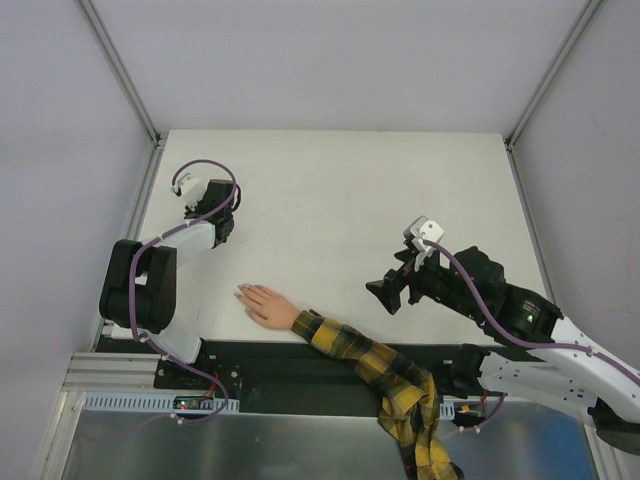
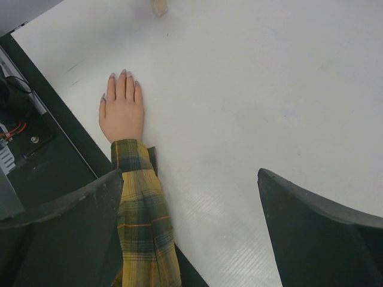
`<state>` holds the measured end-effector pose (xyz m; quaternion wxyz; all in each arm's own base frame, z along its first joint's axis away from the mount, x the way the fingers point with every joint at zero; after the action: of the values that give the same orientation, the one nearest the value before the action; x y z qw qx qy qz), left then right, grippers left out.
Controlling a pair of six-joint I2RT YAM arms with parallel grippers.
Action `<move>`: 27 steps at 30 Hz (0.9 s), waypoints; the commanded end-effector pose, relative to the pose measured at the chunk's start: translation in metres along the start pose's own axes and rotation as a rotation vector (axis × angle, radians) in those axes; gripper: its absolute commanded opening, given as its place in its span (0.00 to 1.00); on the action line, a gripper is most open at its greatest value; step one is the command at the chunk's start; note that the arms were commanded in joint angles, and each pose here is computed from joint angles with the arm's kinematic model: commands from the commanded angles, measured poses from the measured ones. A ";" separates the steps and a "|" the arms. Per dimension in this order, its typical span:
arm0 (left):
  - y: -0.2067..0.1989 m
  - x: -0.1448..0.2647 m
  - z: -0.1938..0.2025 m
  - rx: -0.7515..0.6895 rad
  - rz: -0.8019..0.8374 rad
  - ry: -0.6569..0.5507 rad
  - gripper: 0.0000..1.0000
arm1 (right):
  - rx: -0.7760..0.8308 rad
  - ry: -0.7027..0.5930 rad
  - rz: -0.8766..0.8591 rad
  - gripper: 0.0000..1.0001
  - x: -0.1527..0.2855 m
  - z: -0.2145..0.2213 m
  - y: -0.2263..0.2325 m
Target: Paint the nails
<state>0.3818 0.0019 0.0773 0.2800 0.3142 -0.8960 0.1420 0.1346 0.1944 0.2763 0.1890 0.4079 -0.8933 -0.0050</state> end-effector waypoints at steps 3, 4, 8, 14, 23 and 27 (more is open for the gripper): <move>-0.005 -0.001 -0.011 0.013 0.005 -0.009 0.23 | -0.021 -0.018 -0.006 0.96 0.000 -0.005 0.002; -0.004 0.000 -0.010 0.008 0.003 -0.004 0.25 | -0.023 -0.014 -0.007 0.96 -0.001 -0.004 0.002; -0.006 0.011 -0.023 0.020 0.027 -0.033 0.45 | -0.023 0.001 -0.004 0.96 -0.004 -0.002 0.002; -0.021 0.053 -0.052 0.085 0.192 -0.061 0.60 | -0.051 0.025 0.069 0.96 -0.010 0.003 -0.007; -0.091 0.193 -0.061 0.123 1.023 0.177 0.81 | -0.099 -0.006 0.360 0.96 0.013 -0.001 -0.051; -0.095 0.267 -0.059 0.074 1.425 0.243 0.81 | -0.117 -0.039 0.609 0.96 0.043 -0.005 -0.086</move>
<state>0.3500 -0.1188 0.2418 0.2107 -0.1061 -0.9148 0.3278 0.1620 0.1563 0.2561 0.2202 0.2471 -0.9436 0.0067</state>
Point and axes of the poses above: each gripper's point midway between its finger pads, its own x axis back along the fingers, its own y axis along the line the jaws close on, z = x × y, the point moved 2 cm from there along x, back along the fingers, and after that the axes turned 6 degrees about -x, right-handed, at the moved point
